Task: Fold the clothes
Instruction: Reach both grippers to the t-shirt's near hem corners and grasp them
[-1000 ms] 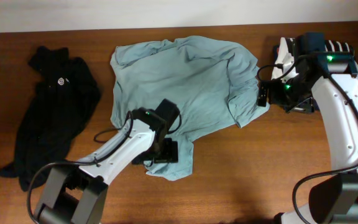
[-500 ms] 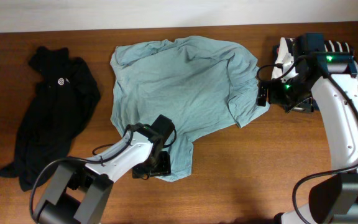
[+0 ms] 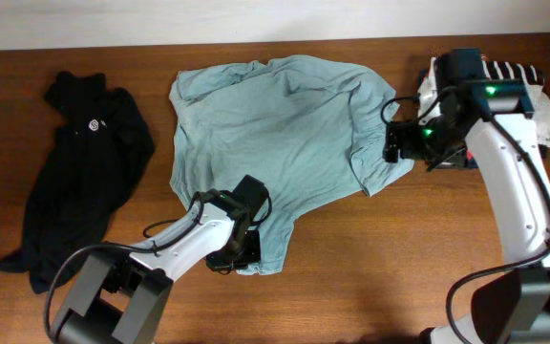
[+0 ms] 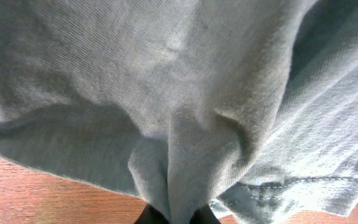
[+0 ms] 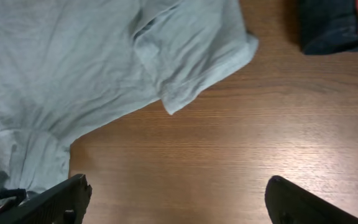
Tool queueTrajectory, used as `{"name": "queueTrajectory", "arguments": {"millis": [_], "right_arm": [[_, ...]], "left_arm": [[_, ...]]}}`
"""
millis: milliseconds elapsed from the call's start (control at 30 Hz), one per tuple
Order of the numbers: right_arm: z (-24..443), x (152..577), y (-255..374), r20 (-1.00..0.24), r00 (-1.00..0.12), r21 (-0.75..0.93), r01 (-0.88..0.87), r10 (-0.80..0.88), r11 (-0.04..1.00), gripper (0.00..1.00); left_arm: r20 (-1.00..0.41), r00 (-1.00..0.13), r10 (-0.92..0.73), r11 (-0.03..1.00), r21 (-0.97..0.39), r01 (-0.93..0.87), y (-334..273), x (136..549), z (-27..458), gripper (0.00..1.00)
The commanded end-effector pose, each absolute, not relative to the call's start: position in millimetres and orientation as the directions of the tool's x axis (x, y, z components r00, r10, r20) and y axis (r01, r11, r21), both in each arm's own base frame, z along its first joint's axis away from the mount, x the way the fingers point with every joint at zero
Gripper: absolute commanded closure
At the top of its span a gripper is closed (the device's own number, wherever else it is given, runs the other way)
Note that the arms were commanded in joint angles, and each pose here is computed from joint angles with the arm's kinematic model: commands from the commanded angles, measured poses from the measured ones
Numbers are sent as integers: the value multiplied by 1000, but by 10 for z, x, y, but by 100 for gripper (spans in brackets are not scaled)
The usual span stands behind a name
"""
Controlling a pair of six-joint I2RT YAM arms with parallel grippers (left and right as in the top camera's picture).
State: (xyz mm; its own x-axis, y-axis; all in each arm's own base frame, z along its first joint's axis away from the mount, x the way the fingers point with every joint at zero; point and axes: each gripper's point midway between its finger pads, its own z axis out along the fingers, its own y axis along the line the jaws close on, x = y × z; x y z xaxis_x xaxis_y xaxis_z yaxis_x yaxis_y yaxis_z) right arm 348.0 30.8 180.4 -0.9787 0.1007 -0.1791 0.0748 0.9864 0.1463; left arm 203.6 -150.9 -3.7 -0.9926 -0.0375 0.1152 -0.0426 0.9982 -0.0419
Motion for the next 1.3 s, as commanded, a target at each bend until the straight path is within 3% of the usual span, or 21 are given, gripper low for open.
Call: {"name": "queueTrajectory", "arguments": {"millis": [0,233,367,700,933,1133,1267], "right_arm": [[1758,3450,365,-167,-981,143,72,95,987,7],[1246,3365,494,-105,-991,148,62,78,987,11],[971,3395,644,-120,-992,146,17,34,989,12],[506,3561,678,-177,-983,-58,-42,-52,997,25],[267,3610,676,-149,-987,-82,-48,-60,995,27],[134,3608,637,-124,-990,-108,-47,-60,993,39],[144,3654,599,-143,-988,-127,-40,-58,991,39]], "left_arm": [[92,-994,-60,997,-49,-64,-1446,2070,34,99],[-48,-991,-128,983,-136,-120,-1372,2340,377,99],[-86,-987,-133,985,-120,-122,-1326,2399,413,99],[-83,-987,-134,986,-112,-125,-1307,2388,409,99],[-83,-987,-137,986,-112,-127,-1300,2391,409,99],[-83,-987,-137,986,-112,-127,-1300,2391,409,99],[-83,-987,-137,986,-112,-127,-1302,2390,409,99]]}}
